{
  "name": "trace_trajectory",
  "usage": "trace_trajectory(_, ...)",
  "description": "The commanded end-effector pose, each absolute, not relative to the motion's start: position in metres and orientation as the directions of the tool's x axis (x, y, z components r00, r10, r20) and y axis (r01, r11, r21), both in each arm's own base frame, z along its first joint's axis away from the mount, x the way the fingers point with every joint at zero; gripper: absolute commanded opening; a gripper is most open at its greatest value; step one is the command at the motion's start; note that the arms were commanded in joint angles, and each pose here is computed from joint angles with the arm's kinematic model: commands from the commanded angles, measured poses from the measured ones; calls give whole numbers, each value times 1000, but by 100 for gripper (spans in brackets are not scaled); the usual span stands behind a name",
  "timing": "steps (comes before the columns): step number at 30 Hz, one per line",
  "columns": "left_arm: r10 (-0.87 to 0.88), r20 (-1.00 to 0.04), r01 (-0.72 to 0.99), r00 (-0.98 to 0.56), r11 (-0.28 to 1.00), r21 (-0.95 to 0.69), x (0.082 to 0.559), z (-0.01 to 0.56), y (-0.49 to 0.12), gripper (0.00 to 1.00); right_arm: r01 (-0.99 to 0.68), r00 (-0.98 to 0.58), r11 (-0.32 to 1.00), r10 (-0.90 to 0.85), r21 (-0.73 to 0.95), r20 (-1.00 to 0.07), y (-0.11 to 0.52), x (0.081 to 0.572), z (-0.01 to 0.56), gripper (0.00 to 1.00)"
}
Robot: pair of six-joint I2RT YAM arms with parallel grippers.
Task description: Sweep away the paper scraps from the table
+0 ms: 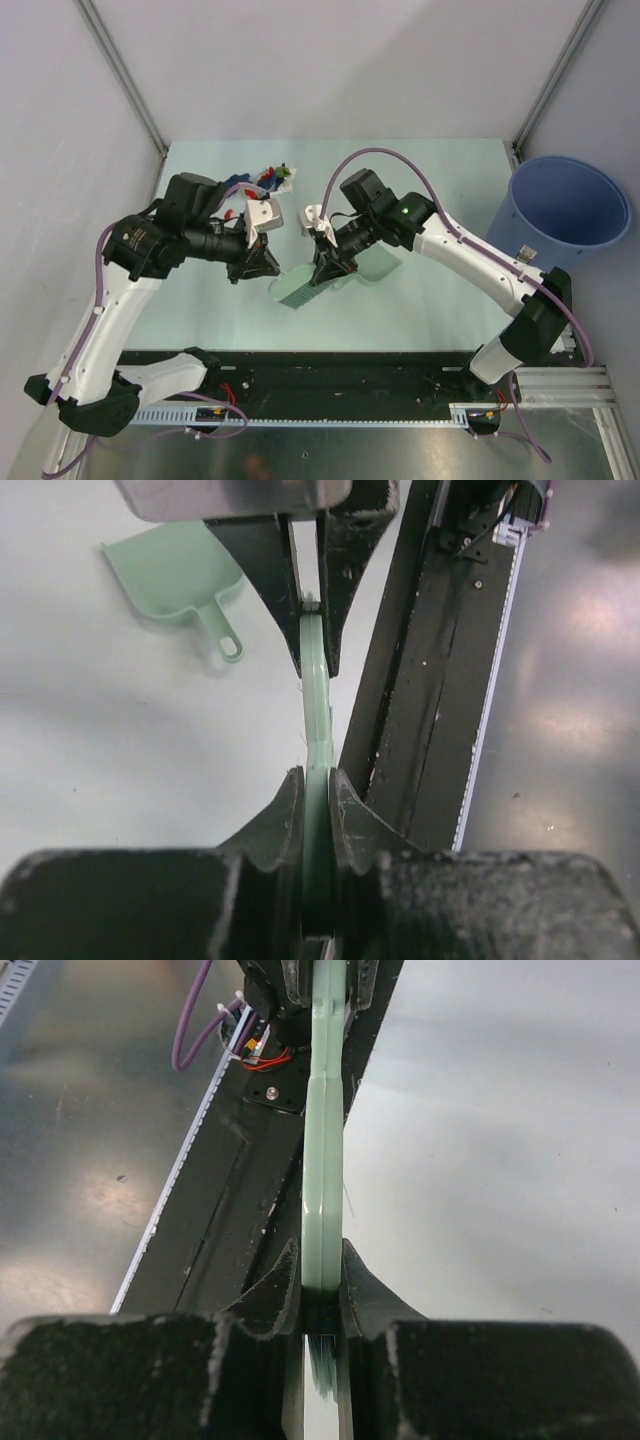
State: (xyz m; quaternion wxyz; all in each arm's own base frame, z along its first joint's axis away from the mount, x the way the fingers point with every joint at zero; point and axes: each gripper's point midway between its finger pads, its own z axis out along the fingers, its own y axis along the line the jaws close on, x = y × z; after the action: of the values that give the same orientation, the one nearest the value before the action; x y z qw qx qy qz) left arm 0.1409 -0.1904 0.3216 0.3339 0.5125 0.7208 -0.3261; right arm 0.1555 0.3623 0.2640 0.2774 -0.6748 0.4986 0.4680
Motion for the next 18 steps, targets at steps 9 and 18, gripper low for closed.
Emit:
trace_trajectory(9,547,-785,938,-292,326,-122,143,317,-179,0,-978,-4,-187,-423,91,-906,369,193,273,36)
trace_trajectory(18,465,-790,490,-399,837,244,260,312,-77,0,-282,-595,945,-38,164,-803,312,328,217,100)
